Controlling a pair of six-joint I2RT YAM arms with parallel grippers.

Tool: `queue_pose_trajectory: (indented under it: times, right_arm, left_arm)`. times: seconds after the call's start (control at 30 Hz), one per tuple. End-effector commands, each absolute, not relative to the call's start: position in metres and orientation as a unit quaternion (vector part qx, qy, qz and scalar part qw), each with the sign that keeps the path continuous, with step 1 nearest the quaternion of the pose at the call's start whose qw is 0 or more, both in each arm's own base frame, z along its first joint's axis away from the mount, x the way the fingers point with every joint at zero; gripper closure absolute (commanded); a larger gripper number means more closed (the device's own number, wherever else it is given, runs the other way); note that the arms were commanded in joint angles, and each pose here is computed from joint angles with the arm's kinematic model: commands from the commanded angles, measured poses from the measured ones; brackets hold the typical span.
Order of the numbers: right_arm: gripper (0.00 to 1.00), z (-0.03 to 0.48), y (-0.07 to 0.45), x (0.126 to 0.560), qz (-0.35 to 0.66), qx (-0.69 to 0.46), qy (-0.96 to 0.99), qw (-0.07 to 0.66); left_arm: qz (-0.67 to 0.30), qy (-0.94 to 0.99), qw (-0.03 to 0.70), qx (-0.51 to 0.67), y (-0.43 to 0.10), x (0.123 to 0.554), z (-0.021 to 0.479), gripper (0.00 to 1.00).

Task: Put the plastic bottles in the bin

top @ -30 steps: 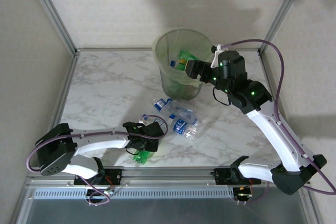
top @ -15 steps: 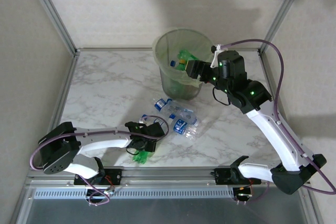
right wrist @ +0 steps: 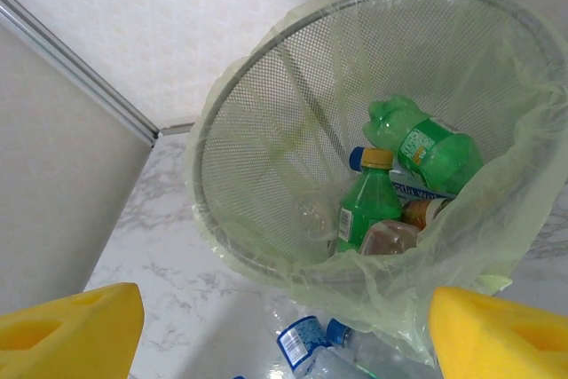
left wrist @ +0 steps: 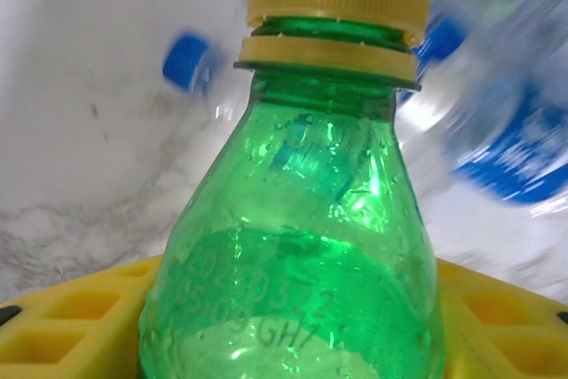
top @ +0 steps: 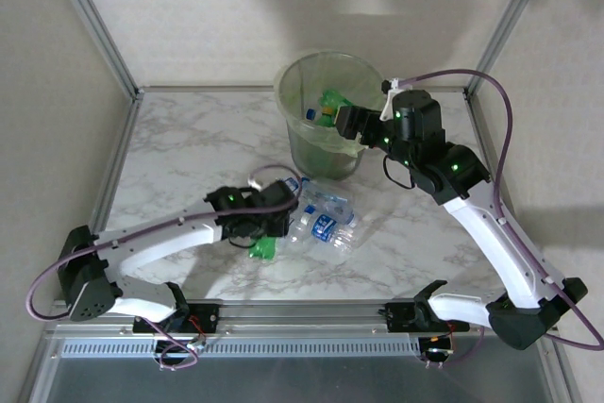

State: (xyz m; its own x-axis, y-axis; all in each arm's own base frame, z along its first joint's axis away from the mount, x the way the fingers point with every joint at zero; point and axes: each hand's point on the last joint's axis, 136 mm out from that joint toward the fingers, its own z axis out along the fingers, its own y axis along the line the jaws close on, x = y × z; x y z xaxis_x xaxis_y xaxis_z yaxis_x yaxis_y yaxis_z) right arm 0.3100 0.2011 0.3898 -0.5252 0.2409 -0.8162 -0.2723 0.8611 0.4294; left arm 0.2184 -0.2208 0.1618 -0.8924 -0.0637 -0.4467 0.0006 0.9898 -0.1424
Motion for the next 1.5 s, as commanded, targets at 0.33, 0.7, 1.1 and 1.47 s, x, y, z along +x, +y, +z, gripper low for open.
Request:
queue_pose_trajectory:
  times: [0.33, 0.7, 1.1, 1.47]
  right_arm:
    - [0.16, 0.416, 0.189, 0.303, 0.251, -0.011, 0.815, 0.522]
    - [0.16, 0.414, 0.160, 0.279, 0.237, 0.019, 0.820, 0.521]
    - [0.16, 0.405, 0.143, 0.257, 0.247, 0.045, 0.824, 0.508]
    - [0.16, 0.397, 0.145, 0.264, 0.236, 0.045, 0.828, 0.507]
  left_arm:
    - [-0.189, 0.897, 0.391, -0.082, -0.246, 0.318, 0.346, 0.52]
    - [-0.330, 0.840, 0.424, -0.071, -0.314, 0.397, 0.418, 0.52]
    - [-0.390, 0.816, 0.407, -0.129, -0.312, 0.473, 0.402, 0.52]
    - [-0.331, 0.839, 0.416, -0.120, -0.303, 0.484, 0.381, 0.26]
